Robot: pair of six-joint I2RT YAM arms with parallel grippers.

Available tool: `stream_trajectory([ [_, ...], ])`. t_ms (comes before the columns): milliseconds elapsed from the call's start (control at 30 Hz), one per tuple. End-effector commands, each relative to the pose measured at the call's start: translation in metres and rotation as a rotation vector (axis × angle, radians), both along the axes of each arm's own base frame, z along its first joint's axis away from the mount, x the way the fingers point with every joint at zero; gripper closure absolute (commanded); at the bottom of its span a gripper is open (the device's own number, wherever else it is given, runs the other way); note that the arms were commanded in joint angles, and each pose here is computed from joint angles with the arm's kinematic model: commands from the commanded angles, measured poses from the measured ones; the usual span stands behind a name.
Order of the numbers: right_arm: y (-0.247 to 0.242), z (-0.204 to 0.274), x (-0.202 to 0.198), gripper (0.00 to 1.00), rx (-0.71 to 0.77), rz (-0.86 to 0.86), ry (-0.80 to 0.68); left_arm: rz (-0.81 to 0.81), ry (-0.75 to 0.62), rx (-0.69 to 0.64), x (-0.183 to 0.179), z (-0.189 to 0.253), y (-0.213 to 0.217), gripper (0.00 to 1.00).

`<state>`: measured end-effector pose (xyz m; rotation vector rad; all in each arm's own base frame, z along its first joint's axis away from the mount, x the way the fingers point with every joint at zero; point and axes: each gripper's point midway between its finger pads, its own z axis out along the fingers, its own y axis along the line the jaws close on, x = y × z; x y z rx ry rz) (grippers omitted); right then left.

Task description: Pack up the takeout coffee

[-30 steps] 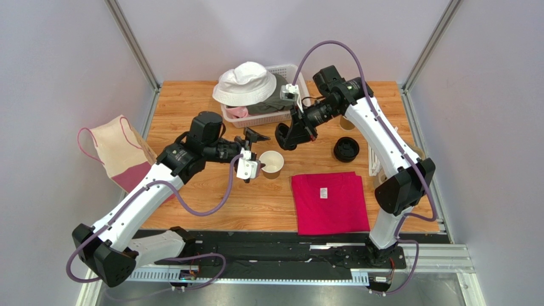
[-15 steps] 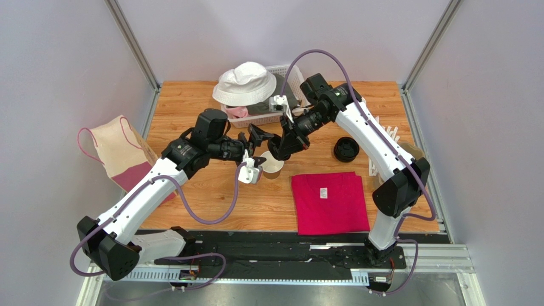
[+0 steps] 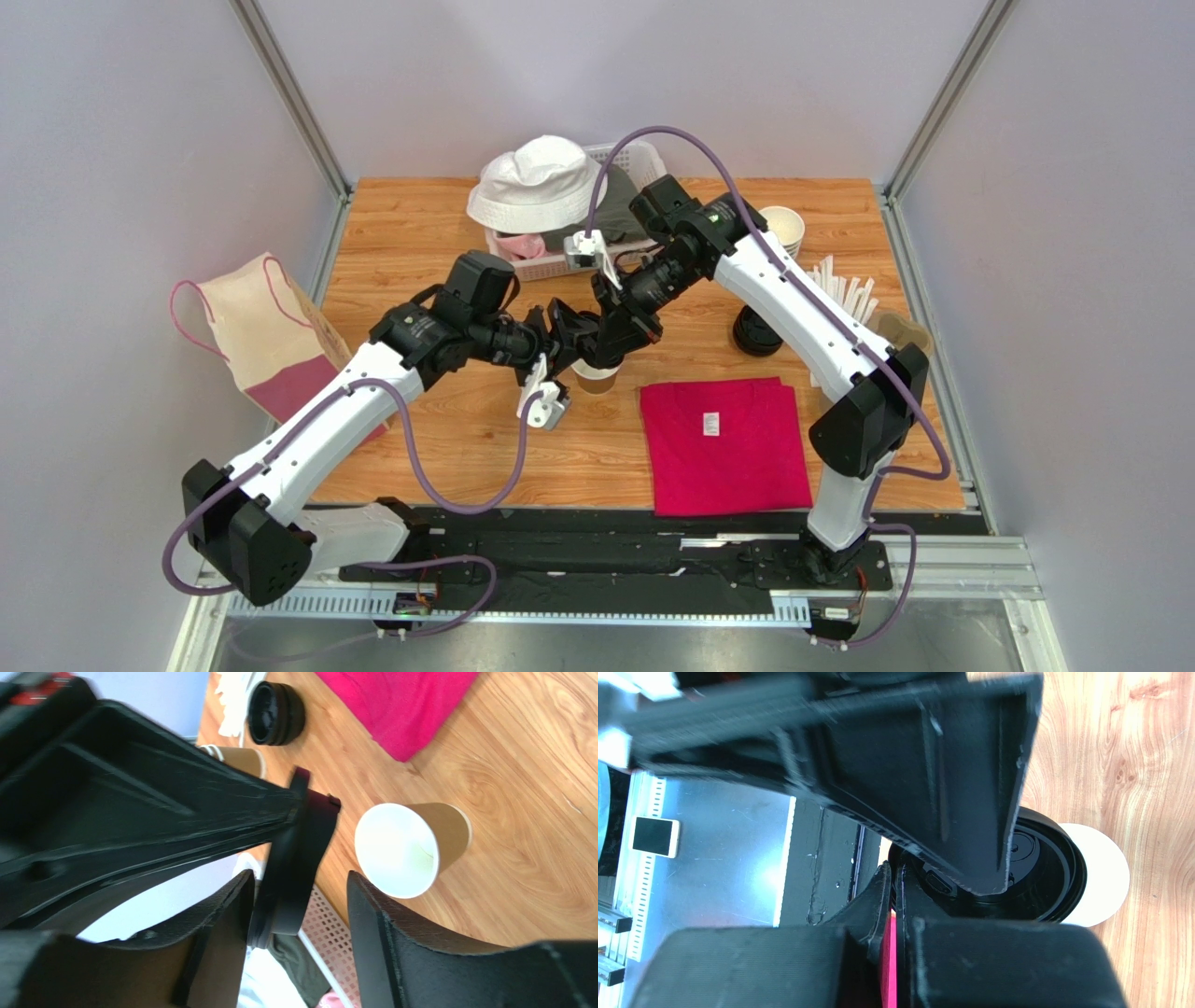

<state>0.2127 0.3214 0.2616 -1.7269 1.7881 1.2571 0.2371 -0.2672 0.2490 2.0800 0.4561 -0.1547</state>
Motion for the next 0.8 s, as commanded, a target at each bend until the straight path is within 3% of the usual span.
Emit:
stream_trajectory([
  [0, -0.034, 0.004, -0.050, 1.00, -0.168, 0.028, 0.190, -0.077, -0.041, 0.056, -0.005, -0.017, 0.000, 0.42],
  [233, -0.029, 0.005, -0.049, 1.00, -0.175, 0.045, 0.150, -0.074, -0.055, 0.063, -0.006, -0.017, 0.001, 0.63],
  [333, -0.027, 0.006, -0.043, 0.99, -0.184, 0.029, 0.139, -0.049, -0.027, 0.025, -0.008, -0.007, 0.000, 0.80],
  [367, -0.025, 0.012, -0.040, 0.96, -0.175, 0.022, 0.120, -0.021, 0.009, 0.009, -0.010, -0.002, 0.001, 0.90],
  [500, -0.019, 0.035, -0.007, 0.74, -0.160, -0.127, 0.117, 0.069, 0.134, -0.049, -0.014, 0.017, 0.002, 1.00],
  [533, -0.028, 0.043, 0.010, 0.54, -0.130, -0.178, 0.100, 0.123, 0.222, -0.067, -0.017, 0.019, 0.003, 1.00],
  [600, -0.044, 0.063, 0.045, 0.40, -0.061, -0.303, -0.039, 0.173, 0.315, -0.105, -0.019, 0.032, 0.001, 1.00],
  [633, -0.049, 0.074, 0.055, 0.38, -0.032, -0.376, -0.032, 0.238, 0.432, -0.127, -0.023, 0.035, 0.002, 1.00],
  [667, -0.054, 0.103, 0.071, 0.35, 0.069, -0.441, -0.119, 0.269, 0.488, -0.150, -0.021, 0.039, -0.001, 1.00],
  [700, -0.071, 0.102, 0.090, 0.32, 0.100, -0.523, -0.092, 0.291, 0.536, -0.186, -0.021, 0.052, -0.004, 1.00],
  [733, -0.077, 0.114, 0.096, 0.28, 0.145, -0.596, -0.063, 0.373, 0.679, -0.222, -0.021, 0.056, -0.005, 1.00],
  [767, -0.081, 0.130, 0.116, 0.25, 0.223, -0.634, -0.150, 0.397, 0.721, -0.273, -0.013, 0.071, -0.010, 1.00],
])
